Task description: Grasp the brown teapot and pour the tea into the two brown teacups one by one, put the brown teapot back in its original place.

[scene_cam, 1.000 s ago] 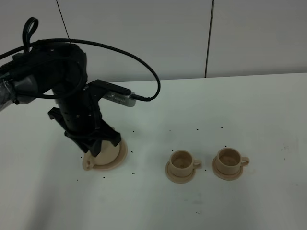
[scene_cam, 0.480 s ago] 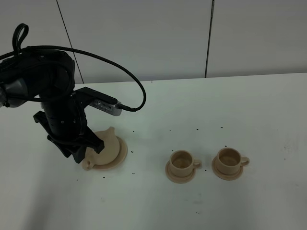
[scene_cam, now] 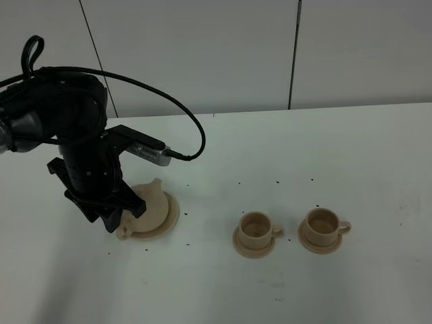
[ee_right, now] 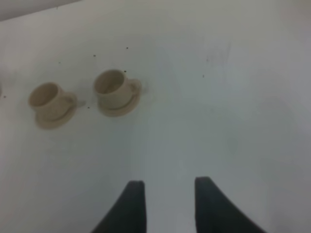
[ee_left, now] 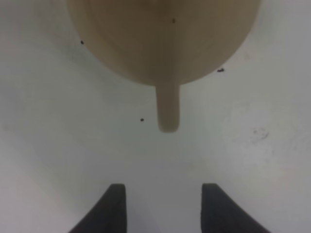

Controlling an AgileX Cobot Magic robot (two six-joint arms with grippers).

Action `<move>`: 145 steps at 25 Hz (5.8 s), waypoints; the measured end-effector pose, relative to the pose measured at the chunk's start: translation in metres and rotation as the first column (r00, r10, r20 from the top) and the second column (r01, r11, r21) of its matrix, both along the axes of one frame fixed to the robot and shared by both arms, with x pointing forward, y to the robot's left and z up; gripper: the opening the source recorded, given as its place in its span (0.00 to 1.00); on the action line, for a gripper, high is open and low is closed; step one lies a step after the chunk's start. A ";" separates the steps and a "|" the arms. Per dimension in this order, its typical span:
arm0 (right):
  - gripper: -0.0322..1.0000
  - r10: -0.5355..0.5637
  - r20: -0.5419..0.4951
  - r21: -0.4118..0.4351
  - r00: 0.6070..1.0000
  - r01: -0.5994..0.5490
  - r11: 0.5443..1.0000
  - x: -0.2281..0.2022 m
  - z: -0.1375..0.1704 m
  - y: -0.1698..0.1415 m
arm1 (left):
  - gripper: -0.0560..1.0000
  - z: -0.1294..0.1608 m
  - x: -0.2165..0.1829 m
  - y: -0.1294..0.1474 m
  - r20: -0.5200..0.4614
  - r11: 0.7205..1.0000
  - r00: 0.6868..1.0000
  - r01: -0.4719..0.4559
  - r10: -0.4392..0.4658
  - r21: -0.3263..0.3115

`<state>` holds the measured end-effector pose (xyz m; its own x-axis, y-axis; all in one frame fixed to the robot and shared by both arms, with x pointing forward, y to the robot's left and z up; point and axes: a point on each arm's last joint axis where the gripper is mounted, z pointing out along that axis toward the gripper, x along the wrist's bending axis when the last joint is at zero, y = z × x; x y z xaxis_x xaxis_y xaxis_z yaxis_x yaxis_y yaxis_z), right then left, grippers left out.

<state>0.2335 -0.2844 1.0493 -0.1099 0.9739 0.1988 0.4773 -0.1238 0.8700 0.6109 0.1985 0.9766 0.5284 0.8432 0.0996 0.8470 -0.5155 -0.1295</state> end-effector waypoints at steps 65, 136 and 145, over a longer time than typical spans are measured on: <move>0.27 0.000 0.000 0.000 1.000 0.000 1.000 0.000 0.000 0.000 | 0.28 -0.040 0.016 -0.010 0.028 0.998 0.999 0.029 -0.027 -0.060; 0.27 0.000 0.000 0.000 1.000 0.000 1.000 0.000 0.000 0.000 | 0.21 -0.015 0.016 -0.009 0.085 0.992 0.991 0.110 -0.104 -0.067; 0.27 0.000 0.000 0.000 1.000 0.000 1.000 0.000 0.000 0.000 | 0.21 -0.008 0.022 -0.011 0.147 0.903 0.898 0.426 -0.415 -0.054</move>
